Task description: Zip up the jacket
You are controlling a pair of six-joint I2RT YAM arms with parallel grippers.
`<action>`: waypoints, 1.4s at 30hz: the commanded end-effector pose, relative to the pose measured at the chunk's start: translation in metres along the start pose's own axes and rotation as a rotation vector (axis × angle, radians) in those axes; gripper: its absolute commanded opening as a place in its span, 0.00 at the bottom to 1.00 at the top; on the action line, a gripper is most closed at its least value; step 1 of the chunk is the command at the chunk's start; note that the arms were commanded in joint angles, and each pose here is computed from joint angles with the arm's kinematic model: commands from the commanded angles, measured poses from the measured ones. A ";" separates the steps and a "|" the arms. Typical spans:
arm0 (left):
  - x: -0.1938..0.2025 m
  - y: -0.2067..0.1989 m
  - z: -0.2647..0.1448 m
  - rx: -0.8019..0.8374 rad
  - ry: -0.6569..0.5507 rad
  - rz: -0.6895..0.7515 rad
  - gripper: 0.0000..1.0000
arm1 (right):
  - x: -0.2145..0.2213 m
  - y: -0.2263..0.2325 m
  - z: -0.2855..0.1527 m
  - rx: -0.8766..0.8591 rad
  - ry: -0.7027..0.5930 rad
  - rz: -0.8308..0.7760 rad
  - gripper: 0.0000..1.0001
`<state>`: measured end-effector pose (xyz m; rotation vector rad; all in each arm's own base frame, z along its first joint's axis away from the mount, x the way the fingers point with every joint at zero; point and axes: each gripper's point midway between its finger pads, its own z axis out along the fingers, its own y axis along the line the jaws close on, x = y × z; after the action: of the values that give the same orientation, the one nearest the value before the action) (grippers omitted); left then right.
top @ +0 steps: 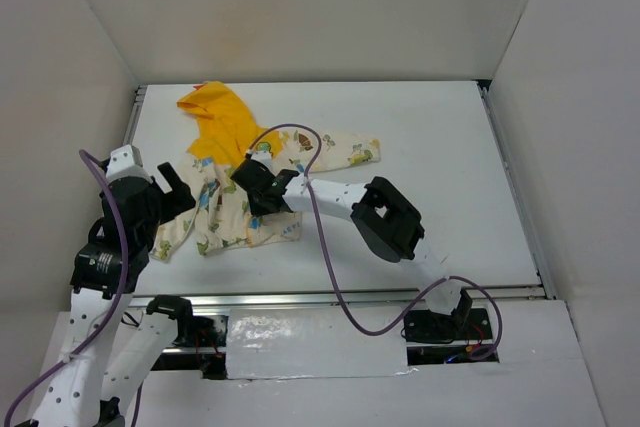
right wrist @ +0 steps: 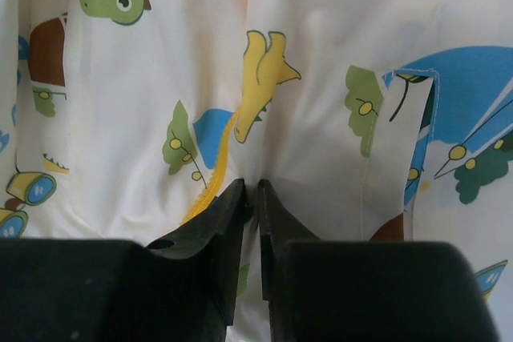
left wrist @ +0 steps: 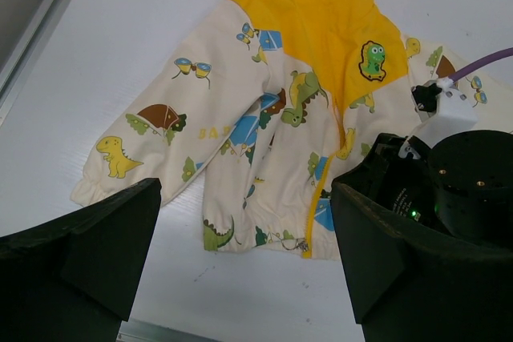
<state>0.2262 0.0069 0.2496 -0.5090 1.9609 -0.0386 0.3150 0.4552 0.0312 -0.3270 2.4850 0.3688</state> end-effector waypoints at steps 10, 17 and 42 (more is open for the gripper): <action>-0.003 -0.009 0.004 0.041 -0.010 0.005 0.99 | -0.068 -0.002 -0.074 -0.017 -0.200 0.042 0.00; 0.010 -0.027 0.014 0.118 0.077 0.037 0.98 | -0.069 -0.070 -0.098 0.028 -0.226 0.059 0.09; 0.202 -0.110 0.055 0.063 0.562 0.162 0.73 | -0.039 -0.141 -0.162 -0.021 -0.270 0.096 0.69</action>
<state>0.2290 -0.1519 0.0844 -0.2693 2.5720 -0.1590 0.3063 0.2831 0.1490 -0.1700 2.2675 0.4577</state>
